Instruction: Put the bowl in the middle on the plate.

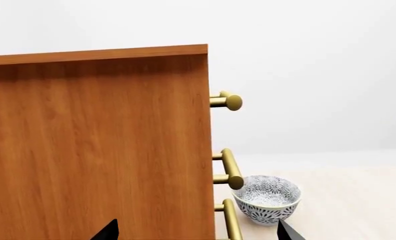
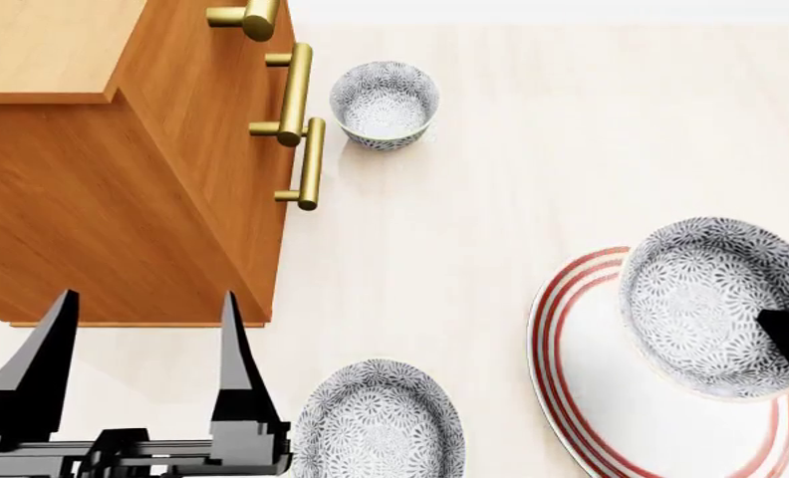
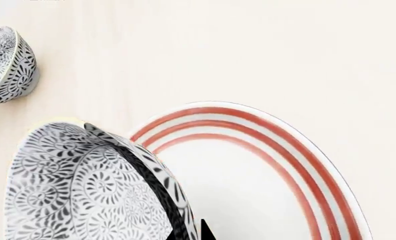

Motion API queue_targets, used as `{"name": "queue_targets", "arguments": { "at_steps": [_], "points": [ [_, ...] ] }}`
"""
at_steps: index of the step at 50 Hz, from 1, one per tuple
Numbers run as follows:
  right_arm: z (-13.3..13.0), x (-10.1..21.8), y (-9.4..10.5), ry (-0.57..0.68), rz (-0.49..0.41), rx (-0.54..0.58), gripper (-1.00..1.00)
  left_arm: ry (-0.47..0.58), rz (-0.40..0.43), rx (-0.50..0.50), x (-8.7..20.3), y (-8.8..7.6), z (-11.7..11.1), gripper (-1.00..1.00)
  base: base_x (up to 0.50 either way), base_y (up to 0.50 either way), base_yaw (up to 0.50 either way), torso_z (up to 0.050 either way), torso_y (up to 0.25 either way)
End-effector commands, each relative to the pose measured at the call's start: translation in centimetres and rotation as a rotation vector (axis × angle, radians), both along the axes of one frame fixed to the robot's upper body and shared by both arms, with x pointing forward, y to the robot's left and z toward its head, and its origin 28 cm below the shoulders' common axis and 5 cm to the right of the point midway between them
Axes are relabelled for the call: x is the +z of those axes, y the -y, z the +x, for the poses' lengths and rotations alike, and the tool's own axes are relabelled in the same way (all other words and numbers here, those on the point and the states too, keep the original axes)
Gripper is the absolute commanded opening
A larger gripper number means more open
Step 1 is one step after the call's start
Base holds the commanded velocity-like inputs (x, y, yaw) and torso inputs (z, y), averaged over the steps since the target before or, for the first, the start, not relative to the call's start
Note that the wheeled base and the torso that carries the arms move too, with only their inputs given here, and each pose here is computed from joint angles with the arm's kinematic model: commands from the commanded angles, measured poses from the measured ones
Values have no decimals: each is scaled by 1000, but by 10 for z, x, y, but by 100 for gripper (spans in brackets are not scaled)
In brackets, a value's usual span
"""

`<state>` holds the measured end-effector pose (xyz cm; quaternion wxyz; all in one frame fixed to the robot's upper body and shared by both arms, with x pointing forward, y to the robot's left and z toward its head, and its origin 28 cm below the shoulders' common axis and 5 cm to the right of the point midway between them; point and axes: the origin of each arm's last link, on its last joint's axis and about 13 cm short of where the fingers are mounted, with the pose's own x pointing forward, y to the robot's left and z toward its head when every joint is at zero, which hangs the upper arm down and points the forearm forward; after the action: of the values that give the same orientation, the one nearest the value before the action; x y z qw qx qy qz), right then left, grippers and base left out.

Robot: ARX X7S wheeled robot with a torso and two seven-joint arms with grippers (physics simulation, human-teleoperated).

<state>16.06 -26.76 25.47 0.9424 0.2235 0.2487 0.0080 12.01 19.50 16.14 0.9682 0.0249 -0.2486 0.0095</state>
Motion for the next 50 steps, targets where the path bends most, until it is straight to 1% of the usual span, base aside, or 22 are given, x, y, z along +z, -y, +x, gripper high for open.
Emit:
{"name": "queue_targets", "arguments": {
  "at_steps": [1, 28, 39, 43, 44, 50],
  "points": [
    [0, -7, 5, 2, 17, -28, -100, -1, 0, -3, 0, 1, 0, 100, 0, 0, 0, 0, 0],
    [5, -31, 1, -25, 53, -3, -100, -2, -3, -8, 0, 1, 0, 100, 0, 0, 0, 0, 0],
    [7, -34, 1, -33, 60, -3, -100, -6, -7, -12, 0, 1, 0, 100, 0, 0, 0, 0, 1],
    [7, -35, 1, -42, 75, -7, -100, -9, -6, -13, -1, 1, 0, 100, 0, 0, 0, 0, 0],
    [7, -35, 1, -45, 70, -9, 100, -9, -6, -13, -1, 1, 0, 100, 0, 0, 0, 0, 0],
    [9, -35, 2, -46, 75, -26, 100, -8, -6, -12, -1, 1, 0, 100, 0, 0, 0, 0, 0]
  ]
}}
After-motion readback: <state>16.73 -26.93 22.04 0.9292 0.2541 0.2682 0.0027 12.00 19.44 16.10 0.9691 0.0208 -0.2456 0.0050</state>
